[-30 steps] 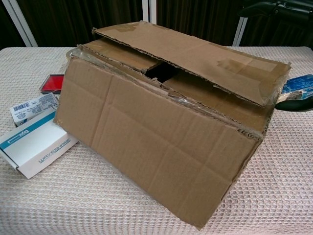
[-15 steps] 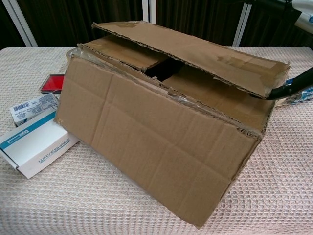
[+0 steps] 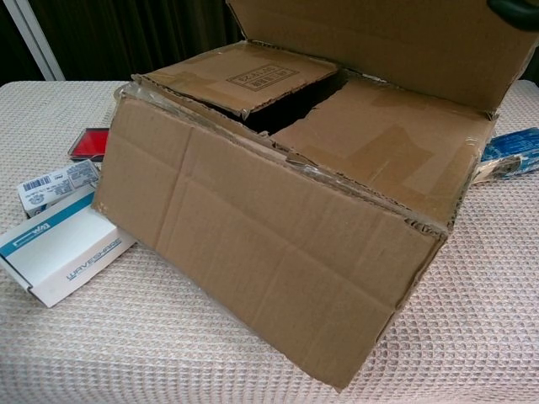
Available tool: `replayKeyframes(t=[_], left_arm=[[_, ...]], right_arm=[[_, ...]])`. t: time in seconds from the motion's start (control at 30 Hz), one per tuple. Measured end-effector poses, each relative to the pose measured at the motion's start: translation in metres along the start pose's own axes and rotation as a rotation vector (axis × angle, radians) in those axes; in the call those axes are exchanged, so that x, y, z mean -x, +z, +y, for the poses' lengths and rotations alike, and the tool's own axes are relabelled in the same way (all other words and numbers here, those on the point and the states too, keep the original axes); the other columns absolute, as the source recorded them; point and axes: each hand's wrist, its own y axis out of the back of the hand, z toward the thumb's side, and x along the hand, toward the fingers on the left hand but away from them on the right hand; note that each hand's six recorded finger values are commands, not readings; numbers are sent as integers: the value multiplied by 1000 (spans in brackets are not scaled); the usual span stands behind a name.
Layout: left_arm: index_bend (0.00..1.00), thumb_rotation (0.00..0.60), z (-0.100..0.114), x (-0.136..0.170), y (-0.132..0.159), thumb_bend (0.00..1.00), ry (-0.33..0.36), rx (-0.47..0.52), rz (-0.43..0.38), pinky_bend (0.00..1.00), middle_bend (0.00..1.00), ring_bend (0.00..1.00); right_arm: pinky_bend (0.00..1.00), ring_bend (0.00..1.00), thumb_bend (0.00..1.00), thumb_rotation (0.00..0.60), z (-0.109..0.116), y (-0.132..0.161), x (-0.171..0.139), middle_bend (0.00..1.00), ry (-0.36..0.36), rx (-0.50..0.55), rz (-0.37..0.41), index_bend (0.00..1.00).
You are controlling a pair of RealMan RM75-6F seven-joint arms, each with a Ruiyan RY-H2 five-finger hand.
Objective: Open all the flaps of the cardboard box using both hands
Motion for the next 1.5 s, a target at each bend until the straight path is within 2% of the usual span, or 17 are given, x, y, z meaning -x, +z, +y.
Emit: replayKeyframes(t=[0.33,0.73,0.9,1.03,1.13,1.23,1.3,1.37,1.5], left_arm=[[97,0,-2,0,3,46,-1,-2,4,235,114,80],[97,0,-2,0,6,48,4,-6,-4,235,115,80],[97,0,0,1,5,55,12,-3,-14,234,115,80],[97,0,1,1,2,60,24,3,-17,234,118,80],[97,0,2,1,0,60,27,4,-18,234,119,80],[97,0,1,2,0,60,25,6,-20,234,119,80],[97,0,0,2,1,60,22,7,-22,234,119,80],[97,0,-1,2,1,60,20,9,-24,234,119,80],[97,0,-1,2,1,60,19,14,-26,235,119,80]], right_arm=[[0,0,303,600,16,-56,17,0,-31,-8,-126,0],[0,0,303,600,2,-97,31,0,-18,-89,-190,0],[0,0,320,600,4,-91,33,0,-36,-50,-156,0],[0,0,347,600,14,-70,35,0,-63,-23,-70,0],[0,0,443,600,20,-53,35,0,-62,-15,-11,0],[0,0,635,600,23,-35,33,52,-28,-19,45,9],[0,0,737,600,21,-26,32,111,19,-27,66,87],[0,0,775,600,16,-15,30,174,96,-33,85,214],[0,0,795,600,1,7,25,239,272,-62,120,347]])
